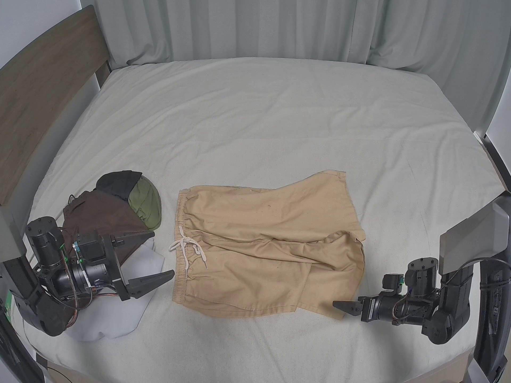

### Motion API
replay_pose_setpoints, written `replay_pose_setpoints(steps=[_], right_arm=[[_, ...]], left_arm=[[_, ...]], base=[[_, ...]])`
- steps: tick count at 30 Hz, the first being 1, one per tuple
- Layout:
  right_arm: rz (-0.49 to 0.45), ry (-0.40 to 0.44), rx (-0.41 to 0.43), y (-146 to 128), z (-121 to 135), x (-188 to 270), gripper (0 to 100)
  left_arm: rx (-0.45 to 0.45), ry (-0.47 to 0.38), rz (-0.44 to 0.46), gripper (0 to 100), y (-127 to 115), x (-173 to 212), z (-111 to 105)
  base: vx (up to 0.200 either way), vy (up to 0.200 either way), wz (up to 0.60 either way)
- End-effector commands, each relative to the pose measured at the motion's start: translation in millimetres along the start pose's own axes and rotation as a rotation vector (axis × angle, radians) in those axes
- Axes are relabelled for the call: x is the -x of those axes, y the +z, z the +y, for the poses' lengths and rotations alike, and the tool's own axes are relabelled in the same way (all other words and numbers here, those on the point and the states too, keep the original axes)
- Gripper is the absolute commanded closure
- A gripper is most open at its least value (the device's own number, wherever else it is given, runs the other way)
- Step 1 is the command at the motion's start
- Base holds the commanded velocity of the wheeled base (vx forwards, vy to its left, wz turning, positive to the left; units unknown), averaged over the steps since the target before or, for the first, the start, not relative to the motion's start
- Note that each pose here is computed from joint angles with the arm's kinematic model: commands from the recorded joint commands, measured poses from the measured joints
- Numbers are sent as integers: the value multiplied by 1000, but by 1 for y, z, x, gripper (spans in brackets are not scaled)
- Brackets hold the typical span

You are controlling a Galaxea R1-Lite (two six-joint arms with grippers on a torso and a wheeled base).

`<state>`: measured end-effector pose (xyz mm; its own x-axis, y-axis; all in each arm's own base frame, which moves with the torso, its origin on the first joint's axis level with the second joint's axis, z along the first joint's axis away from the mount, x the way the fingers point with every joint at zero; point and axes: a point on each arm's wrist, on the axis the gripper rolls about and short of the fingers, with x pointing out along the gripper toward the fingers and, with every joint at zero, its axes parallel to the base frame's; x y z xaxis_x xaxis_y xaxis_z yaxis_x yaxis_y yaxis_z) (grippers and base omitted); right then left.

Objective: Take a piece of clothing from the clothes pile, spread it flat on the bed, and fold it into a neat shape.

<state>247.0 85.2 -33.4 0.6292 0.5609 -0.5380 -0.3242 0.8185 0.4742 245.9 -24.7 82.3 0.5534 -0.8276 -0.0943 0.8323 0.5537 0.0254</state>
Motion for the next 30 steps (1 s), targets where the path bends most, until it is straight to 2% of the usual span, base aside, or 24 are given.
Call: replay_pose_setpoints(steps=[1, 13, 27, 28, 30], right_arm=[[26, 5, -11, -6, 2, -2, 0], [70, 36, -115, -17, 12, -20, 0], [64, 19, -135, -18, 14, -23, 0], [63, 18, -136, -18, 14, -23, 100], [62, 19, -134, -17, 14, -24, 100]], left_arm=[[0, -1, 0, 0, 0, 0, 0], [1, -1, 1, 0, 0, 0, 0], [1, 13, 1, 0, -1, 3, 2], [4, 13, 3, 0, -1, 3, 2], [2, 13, 2, 0, -1, 2, 2]], base=[[0, 0, 0], [0, 0, 0], [0, 0, 0], [0, 0, 0], [0, 0, 0]])
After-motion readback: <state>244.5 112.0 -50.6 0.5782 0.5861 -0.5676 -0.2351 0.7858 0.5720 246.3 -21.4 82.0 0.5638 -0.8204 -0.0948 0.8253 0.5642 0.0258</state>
